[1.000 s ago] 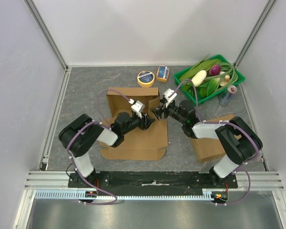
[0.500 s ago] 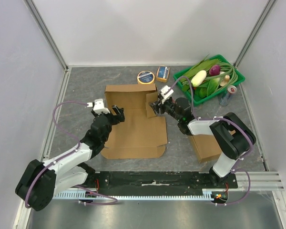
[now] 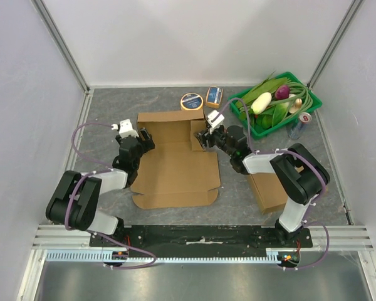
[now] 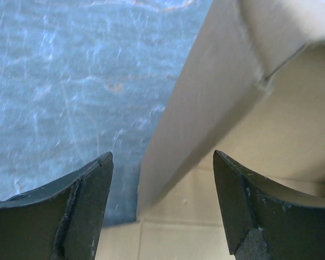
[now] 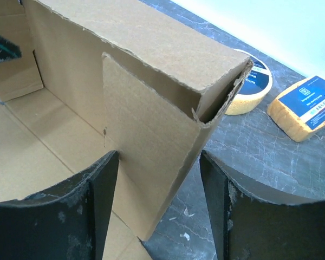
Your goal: Fold the paper box
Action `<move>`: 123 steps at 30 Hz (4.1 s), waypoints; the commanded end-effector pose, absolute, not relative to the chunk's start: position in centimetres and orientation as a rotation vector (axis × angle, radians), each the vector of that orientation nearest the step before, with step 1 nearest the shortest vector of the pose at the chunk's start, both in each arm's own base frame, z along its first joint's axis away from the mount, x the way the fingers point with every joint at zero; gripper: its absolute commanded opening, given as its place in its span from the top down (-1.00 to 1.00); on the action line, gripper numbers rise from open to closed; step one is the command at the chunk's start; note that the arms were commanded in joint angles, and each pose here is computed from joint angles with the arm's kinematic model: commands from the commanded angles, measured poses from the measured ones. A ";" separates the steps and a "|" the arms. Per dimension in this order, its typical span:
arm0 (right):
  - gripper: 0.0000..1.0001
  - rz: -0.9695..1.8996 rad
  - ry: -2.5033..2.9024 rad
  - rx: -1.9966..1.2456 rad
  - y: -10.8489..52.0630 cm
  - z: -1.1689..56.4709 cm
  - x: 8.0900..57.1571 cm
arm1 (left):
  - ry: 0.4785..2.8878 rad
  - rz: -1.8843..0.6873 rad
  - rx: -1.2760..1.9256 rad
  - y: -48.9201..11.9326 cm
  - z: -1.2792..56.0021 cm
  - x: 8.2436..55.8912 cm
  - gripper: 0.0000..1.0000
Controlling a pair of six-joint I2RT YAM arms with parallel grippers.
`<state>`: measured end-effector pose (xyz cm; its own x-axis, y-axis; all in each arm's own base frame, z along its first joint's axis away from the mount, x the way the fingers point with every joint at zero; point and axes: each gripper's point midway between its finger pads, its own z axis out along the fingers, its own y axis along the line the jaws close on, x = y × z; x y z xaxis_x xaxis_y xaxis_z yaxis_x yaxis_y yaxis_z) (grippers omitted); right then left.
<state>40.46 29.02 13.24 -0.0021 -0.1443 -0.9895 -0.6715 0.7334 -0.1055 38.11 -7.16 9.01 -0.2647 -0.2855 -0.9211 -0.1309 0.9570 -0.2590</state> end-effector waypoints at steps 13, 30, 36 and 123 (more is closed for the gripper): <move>0.90 0.372 1.537 -0.467 31.2 14.1 45.5 | 1.602 -0.292 -0.152 -10.1 14.8 43.0 0.69; 1.00 -0.340 1.569 0.064 26.3 11.9 41.0 | 1.566 -0.356 -0.268 -13.3 15.5 38.2 0.96; 0.37 -0.015 1.600 -0.319 29.4 12.1 41.1 | 1.571 -0.361 -0.231 -13.2 15.4 37.3 0.96; 0.98 -0.206 1.682 -0.126 28.4 11.2 37.1 | 1.729 -0.103 -0.541 -11.2 9.1 36.2 0.96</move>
<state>37.34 27.01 11.16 -0.1254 -0.1884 -0.9741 0.1029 0.9740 -0.2017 35.37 -9.28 7.91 -0.2042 -0.3158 -0.9266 -0.4167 0.8845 -0.2096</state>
